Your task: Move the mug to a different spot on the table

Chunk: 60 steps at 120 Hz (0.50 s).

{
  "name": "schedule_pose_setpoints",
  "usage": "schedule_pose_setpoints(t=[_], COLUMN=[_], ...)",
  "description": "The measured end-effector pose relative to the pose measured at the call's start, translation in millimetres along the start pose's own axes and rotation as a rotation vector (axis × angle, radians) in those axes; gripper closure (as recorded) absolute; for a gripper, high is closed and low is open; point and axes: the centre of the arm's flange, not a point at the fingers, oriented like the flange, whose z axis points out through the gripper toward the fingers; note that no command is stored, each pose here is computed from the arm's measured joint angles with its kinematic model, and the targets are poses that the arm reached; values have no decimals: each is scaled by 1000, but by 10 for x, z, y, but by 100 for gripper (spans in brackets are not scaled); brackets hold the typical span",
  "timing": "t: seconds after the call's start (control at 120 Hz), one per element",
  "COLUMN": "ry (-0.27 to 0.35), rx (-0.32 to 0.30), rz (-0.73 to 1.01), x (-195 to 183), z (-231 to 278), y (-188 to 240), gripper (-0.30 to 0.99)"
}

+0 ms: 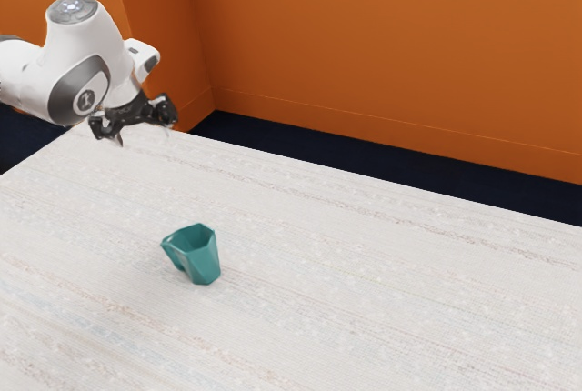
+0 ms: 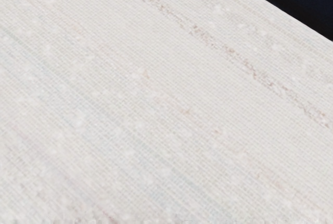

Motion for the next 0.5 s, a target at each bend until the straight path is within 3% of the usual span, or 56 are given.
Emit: schedule_pose_setpoints(t=[0.167, 0.5], ry=[-100, -237], rx=[24, 60], rz=[26, 213], x=[346, 461], z=[-284, -610], y=[146, 408], gripper=[0, 0])
